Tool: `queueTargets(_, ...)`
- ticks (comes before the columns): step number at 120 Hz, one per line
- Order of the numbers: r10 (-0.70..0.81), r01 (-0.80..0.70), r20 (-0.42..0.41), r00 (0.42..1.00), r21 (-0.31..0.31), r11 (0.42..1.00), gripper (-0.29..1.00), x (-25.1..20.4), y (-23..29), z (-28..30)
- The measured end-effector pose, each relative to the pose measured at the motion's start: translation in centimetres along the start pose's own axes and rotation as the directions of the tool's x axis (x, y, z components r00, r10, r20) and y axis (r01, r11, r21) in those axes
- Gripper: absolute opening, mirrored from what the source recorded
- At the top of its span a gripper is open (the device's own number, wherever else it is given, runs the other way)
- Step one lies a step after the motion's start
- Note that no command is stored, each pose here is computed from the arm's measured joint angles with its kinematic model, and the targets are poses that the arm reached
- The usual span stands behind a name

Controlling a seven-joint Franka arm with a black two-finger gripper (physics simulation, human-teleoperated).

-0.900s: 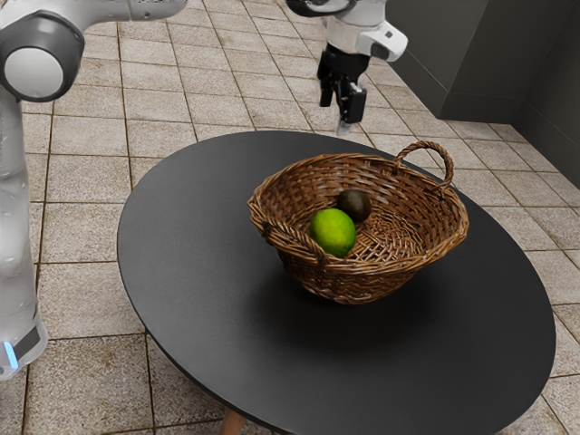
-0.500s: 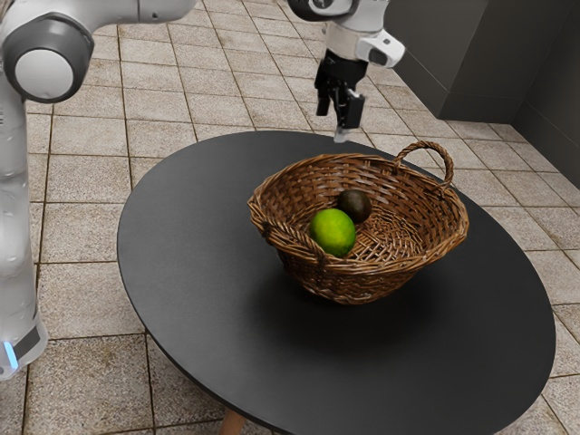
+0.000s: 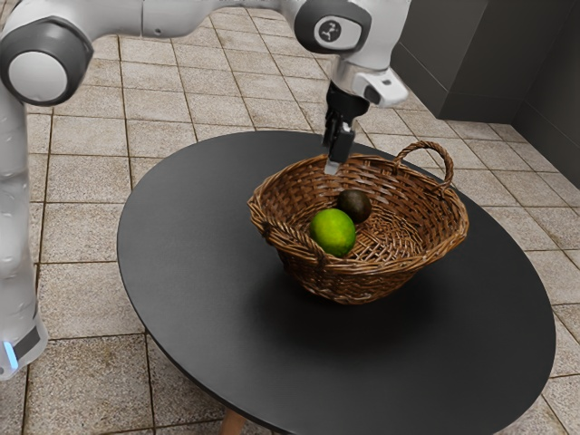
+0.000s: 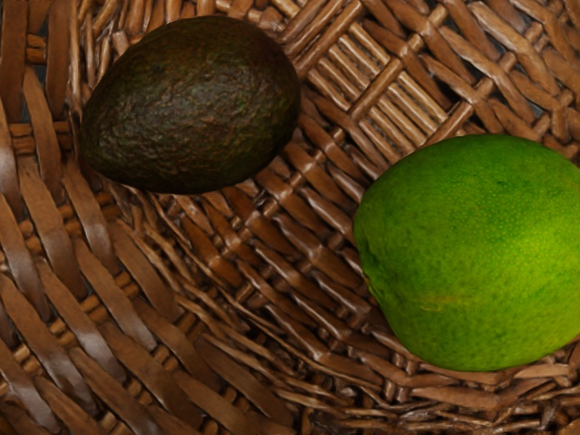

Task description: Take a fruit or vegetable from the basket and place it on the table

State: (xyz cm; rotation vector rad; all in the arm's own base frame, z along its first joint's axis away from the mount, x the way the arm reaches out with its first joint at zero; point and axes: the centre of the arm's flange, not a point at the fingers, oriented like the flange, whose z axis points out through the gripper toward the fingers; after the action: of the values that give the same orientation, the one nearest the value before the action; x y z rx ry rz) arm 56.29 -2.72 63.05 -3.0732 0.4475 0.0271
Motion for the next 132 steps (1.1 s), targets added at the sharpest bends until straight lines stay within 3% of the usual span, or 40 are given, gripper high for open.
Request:
queueTargets(51, 0.211, -0.204, -0.077, 0.975, 0.09, 0.975, 0.69, 1.8, 2.3, 1.1)
queueTargets(103, 0.195, -0.174, -0.121, 0.973, 0.165, 0.971, 0.69, 1.3, -4.4, 2.5)
queueTargets(132, 0.242, -0.214, -0.145, 0.959, 0.185, 0.959, 0.69, 2.0, -3.3, 2.2)
